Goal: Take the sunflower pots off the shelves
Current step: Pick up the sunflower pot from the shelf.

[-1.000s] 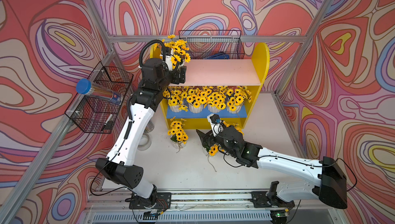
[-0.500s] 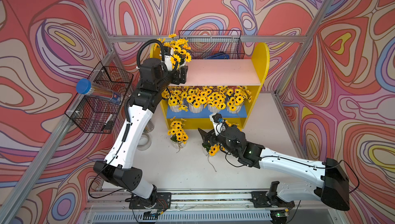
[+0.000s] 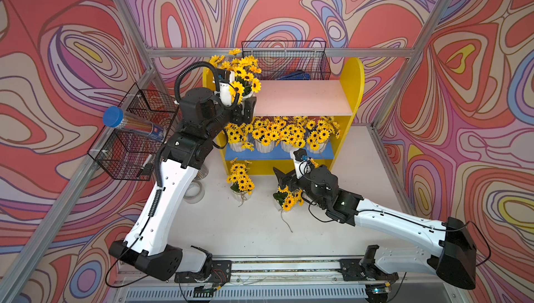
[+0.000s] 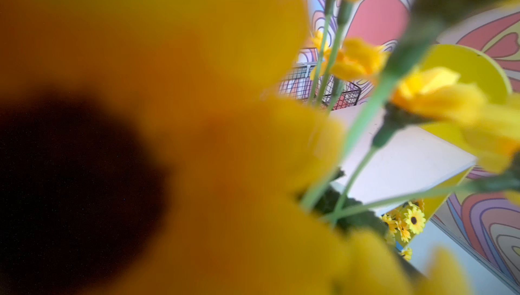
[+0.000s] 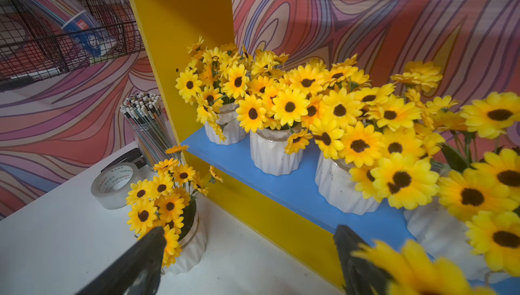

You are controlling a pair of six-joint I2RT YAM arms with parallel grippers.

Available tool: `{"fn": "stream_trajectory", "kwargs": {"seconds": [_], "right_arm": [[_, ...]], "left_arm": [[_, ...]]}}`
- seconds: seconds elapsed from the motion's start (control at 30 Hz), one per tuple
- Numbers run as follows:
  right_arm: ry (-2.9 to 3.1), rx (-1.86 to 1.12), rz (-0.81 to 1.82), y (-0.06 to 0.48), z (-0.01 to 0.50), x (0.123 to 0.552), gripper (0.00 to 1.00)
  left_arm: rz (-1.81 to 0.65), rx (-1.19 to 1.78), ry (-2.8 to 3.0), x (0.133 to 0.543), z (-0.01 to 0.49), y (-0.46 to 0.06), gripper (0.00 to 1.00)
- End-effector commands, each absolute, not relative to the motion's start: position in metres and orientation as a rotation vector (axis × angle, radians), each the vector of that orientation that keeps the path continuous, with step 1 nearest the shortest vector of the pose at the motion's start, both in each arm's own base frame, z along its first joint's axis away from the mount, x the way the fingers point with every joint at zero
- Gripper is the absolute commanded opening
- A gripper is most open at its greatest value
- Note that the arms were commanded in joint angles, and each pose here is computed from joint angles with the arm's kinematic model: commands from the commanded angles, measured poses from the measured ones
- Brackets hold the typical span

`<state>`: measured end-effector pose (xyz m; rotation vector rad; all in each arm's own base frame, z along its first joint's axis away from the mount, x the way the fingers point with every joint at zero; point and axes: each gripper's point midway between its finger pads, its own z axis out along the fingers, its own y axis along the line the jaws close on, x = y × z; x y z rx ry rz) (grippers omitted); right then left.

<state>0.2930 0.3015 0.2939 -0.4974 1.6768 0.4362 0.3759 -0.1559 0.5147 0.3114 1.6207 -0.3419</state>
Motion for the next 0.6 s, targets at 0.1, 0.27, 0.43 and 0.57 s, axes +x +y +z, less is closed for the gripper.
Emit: {"fn": "stream_trajectory", "kwargs": {"seconds": [0.1,0.27,0.43,0.57], "right_arm": [[1.634,-0.473,0.434,0.293,0.312,0.292,0.96],[1.618,-0.449,0.403,0.283,0.321,0.292,0.96],[1.616,-0.421,0.367,0.269,0.326,0.293,0.96],[1.615,-0.396,0.337,0.257,0.331,0.295,0.96]], "left_arm": [[-0.374,0.343,1.519,0.342,0.548,-0.159,0.00],[-0.393,0.368,1.545,0.324,0.539,-0.162,0.00],[-0.426,0.371,1.576,0.301,0.522,-0.158,0.00],[-0.453,0.385,1.616,0.286,0.502,-0.159,0.00]]}}
